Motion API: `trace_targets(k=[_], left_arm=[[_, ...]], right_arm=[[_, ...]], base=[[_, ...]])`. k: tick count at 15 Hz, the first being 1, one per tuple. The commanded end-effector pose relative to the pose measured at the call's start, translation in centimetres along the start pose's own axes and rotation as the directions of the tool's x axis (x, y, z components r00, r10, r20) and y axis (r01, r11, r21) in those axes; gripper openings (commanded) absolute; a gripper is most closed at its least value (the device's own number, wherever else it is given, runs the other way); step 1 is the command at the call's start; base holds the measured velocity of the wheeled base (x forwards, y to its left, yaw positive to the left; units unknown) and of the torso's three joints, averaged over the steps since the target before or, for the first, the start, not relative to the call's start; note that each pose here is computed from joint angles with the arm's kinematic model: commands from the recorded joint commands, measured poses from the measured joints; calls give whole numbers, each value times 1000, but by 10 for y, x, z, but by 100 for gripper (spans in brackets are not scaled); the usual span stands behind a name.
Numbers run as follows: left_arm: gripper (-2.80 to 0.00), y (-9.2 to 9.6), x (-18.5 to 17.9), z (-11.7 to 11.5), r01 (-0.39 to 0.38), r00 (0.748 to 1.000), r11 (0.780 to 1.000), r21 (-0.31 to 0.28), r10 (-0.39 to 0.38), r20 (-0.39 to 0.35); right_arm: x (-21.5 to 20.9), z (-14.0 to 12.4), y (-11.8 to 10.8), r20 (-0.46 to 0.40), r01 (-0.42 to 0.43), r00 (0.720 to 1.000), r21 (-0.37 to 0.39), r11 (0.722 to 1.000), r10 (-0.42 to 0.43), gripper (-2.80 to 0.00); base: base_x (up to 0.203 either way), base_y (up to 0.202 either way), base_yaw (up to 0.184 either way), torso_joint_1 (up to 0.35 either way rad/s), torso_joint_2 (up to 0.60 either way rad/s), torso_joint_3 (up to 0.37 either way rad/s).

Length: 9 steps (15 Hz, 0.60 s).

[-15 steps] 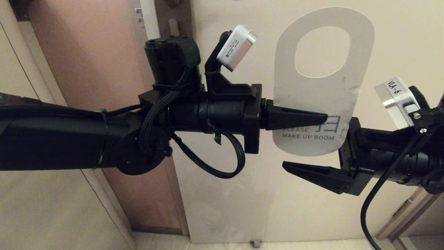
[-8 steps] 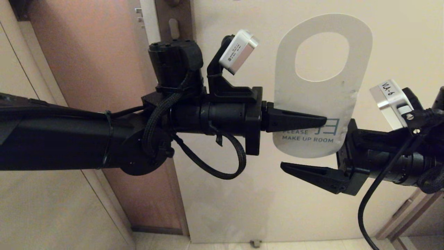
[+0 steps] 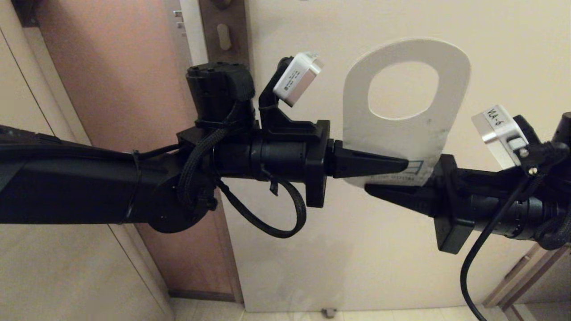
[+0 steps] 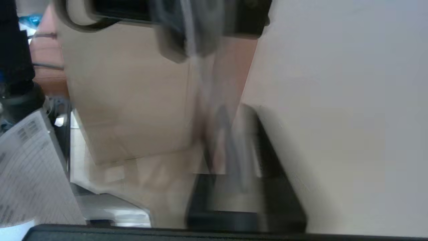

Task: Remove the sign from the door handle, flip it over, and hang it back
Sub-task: Hand it to the other hand

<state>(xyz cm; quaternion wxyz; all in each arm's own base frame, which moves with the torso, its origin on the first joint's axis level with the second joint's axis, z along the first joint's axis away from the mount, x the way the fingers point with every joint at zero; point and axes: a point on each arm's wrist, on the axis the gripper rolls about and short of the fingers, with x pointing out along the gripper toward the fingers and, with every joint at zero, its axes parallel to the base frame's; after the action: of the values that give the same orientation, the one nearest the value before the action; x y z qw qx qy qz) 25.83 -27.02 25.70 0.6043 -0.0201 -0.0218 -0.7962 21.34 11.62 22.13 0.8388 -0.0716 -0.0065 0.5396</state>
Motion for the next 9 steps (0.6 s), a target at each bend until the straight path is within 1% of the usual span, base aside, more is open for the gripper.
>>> trace_targets(k=[1, 9], left_arm=[[-280, -5, -2, -3, 10, 1000, 1000, -4, -10, 1], [-280, -4, -1, -5, 8, 1000, 1000, -4, -8, 0]], right_arm=[[0, 1, 0, 8, 2, 1000, -7, 1000, -2, -280], [0, 0, 0, 5, 1, 1000, -5, 1000, -1, -280]], base=[[0, 0, 0, 0, 0, 0], [0, 0, 0, 0, 0, 0]])
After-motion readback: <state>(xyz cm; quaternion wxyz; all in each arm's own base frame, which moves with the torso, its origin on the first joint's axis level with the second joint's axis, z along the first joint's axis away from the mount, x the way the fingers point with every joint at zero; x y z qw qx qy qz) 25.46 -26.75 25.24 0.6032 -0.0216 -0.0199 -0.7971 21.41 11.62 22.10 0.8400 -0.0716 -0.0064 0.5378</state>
